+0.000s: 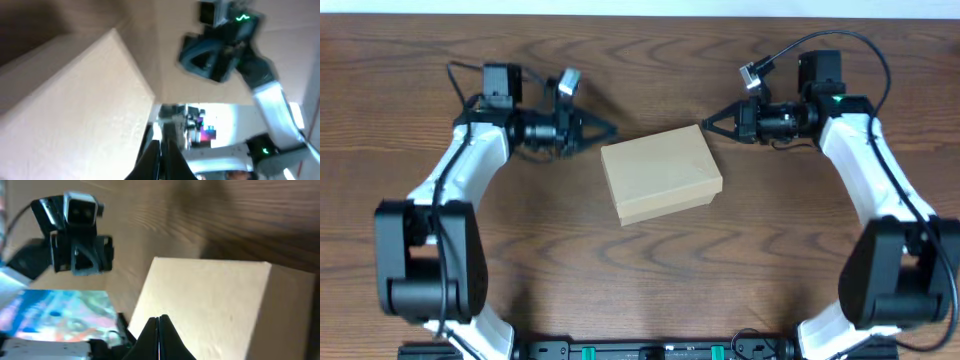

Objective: Pack container

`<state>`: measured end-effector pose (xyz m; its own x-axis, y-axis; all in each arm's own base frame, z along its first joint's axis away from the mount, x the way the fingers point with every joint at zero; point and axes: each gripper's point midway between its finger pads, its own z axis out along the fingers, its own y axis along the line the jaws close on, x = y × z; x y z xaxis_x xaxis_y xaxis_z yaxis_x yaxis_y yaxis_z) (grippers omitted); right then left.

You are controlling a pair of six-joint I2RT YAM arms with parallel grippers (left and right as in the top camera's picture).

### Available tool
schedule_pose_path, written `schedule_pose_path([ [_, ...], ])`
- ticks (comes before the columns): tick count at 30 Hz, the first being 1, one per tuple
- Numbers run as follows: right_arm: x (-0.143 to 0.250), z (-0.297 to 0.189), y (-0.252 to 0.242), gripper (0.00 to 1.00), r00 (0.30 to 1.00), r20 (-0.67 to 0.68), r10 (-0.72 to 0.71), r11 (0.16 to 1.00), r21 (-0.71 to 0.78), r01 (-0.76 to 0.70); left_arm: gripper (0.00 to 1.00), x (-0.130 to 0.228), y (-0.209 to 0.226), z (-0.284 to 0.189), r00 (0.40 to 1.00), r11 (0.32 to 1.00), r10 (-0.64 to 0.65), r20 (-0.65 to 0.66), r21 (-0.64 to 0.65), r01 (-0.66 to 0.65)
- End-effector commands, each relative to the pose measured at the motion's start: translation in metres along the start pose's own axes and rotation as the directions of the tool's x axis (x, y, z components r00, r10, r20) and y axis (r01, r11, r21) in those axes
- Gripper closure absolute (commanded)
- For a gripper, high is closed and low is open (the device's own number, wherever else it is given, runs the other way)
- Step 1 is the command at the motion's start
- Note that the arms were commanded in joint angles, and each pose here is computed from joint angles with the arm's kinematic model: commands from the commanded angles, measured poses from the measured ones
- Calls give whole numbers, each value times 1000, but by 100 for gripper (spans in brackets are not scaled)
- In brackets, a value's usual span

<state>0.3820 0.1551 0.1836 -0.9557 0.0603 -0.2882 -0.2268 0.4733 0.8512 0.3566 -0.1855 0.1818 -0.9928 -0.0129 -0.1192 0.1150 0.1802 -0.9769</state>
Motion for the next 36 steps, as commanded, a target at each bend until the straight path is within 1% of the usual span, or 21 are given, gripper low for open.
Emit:
schedule_pose_path([
  [1, 6, -9, -1, 99, 989, -5, -145, 980, 138, 144, 95, 18, 20, -8, 975, 957, 218, -37, -190, -221],
  [4, 16, -15, -25, 99, 987, -51, -154, 913, 375, 162, 94, 36, 23, -16, 979, 950, 191, -74, -238, -203],
  [6, 23, -20, -36, 99, 977, -105, -185, 830, 515, 212, 94, 40, 32, -25, 980, 928, 177, -85, -317, -195],
  [8, 28, -18, -31, 99, 960, -149, -239, 794, 540, 281, 94, 42, 45, -38, 981, 879, 170, -96, -435, -195],
  [10, 29, -13, -18, 98, 939, -170, -299, 782, 521, 343, 92, 42, 54, -57, 980, 802, 175, -100, -563, -201],
  [11, 29, -12, -12, 96, 930, -175, -323, 776, 514, 366, 69, 40, 58, -69, 980, 752, 174, -95, -629, -195],
  [12, 30, -11, -5, 94, 918, -184, -352, 766, 507, 396, 60, 37, 61, -83, 980, 689, 179, -83, -701, -185],
  [13, 31, -12, -1, 94, 908, -195, -370, 756, 505, 417, 53, 34, 60, -95, 979, 635, 189, -70, -752, -176],
  [14, 32, -12, 3, 93, 899, -212, -385, 742, 508, 437, 52, 32, 58, -106, 976, 587, 207, -64, -790, -176],
  [16, 35, -16, 7, 92, 887, -247, -390, 712, 530, 461, 43, 28, 50, -128, 966, 483, 251, -56, -858, -175],
  [17, 37, -16, 10, 92, 879, -268, -394, 697, 537, 476, 28, 27, 47, -137, 962, 441, 267, -51, -881, -169],
  [18, 40, -16, 13, 93, 867, -294, -402, 680, 538, 498, 25, 26, 43, -149, 959, 381, 281, -31, -914, -141],
  [20, 44, -15, 17, 94, 852, -332, -405, 646, 556, 523, 25, 26, 35, -167, 951, 292, 309, -10, -951, -105],
  [21, 46, -14, 18, 94, 845, -347, -406, 630, 564, 534, 25, 27, 31, -174, 947, 260, 320, -3, -961, -91],
  [22, 48, -13, 21, 95, 835, -365, -413, 609, 571, 551, 22, 28, 27, -182, 943, 225, 333, 10, -972, -69],
  [25, 49, -4, 31, 98, 804, -389, -450, 568, 570, 594, 20, 30, 17, -198, 932, 159, 358, 55, -987, -3],
  [28, 48, 8, 44, 99, 774, -392, -498, 550, 547, 631, 21, 32, 11, -206, 925, 129, 374, 69, -991, 22],
  [32, 57, 23, 57, 99, 731, -417, -540, 533, 503, 680, 24, 35, 10, -212, 924, 106, 371, 89, -993, 53],
  [36, 69, 36, 66, 99, 699, -447, -559, 518, 471, 714, 24, 35, 10, -214, 924, 97, 371, 94, -993, 62],
])
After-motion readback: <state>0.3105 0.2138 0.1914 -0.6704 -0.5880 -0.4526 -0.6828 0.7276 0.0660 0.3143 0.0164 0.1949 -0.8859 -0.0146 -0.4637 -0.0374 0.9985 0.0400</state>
